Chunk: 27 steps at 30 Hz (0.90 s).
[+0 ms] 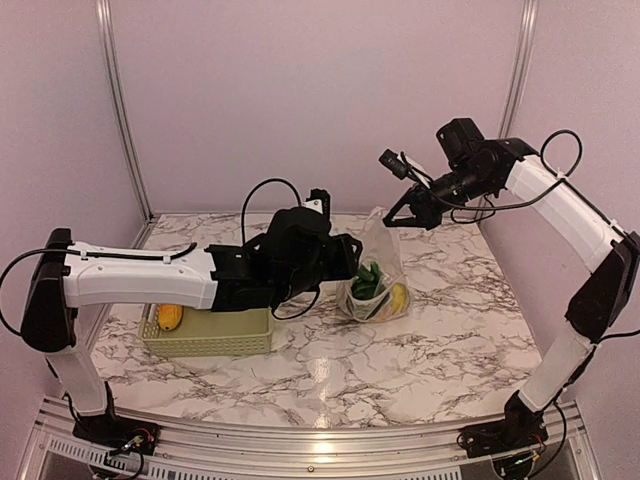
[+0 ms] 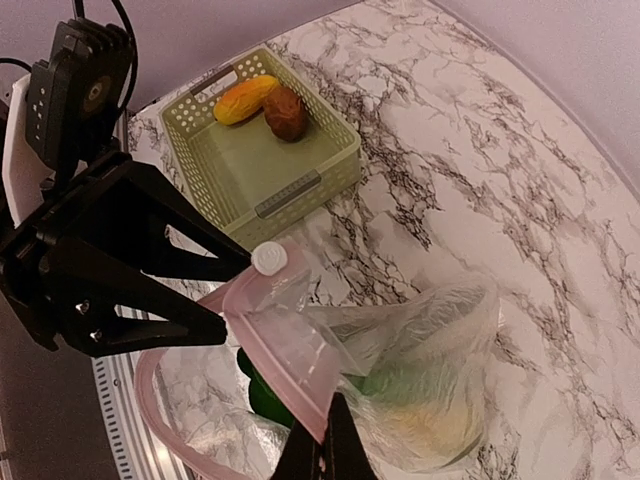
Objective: Place the food in the zip-top bag and seal the zipper
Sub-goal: Adjust the zipper food storage bag at the center of the board.
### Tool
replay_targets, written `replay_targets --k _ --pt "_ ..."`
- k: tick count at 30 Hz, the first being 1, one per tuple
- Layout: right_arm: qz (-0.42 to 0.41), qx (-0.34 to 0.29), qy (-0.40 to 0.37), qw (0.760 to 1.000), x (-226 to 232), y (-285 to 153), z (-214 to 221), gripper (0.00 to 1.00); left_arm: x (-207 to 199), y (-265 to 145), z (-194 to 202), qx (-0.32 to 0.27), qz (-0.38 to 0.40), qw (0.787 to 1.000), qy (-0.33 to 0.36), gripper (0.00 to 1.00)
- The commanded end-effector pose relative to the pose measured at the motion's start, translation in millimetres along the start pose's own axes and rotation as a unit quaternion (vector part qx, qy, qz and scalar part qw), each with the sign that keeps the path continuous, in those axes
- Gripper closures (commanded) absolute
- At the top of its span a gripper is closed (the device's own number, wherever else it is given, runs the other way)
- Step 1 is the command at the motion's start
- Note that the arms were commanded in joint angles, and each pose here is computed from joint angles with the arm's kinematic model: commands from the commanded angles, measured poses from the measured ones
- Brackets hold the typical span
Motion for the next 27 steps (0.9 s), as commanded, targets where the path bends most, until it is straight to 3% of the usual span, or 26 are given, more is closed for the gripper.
replay_targets --k 1,11,14,18,20,24,27 --pt "0.009 -0.011 -0.007 1.0 6 -6 -7 1.0 -3 -23 -13 0.008 0.017 0.999 -0.034 0.55" --pt "0.009 -0.011 -0.009 1.0 6 -6 -8 1.0 10 -3 28 0.094 -0.012 0.995 -0.016 0.58" --pt "0.014 -0.003 -0.006 1.0 5 -4 -3 1.0 10 5 29 0.099 -0.012 0.995 -0.016 0.71" --pt "0.013 0.01 0.003 1.0 5 2 10 1.0 10 4 18 0.07 -0.006 0.997 -0.029 0.92" --pt "0.015 0.017 0.007 1.0 6 4 16 0.91 7 0 5 0.04 0.003 0.998 -0.045 1.0" --pt "0.008 0.032 0.019 0.999 7 10 30 0.75 11 -13 -17 -0.014 0.004 0.997 -0.069 1.0" --pt "-0.005 0.036 0.027 0.999 10 14 36 0.72 12 -17 -25 -0.031 0.002 0.997 -0.074 1.0"
Point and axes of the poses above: each gripper's point midway between its finger pads, its own y axis out along the fingers, its own x axis along the line the jaws close on, z = x × y, the point moved 2 cm from there along -y, back along the fingers, and after that the axes turned 4 degrees about -y, right-handed, at the moved point
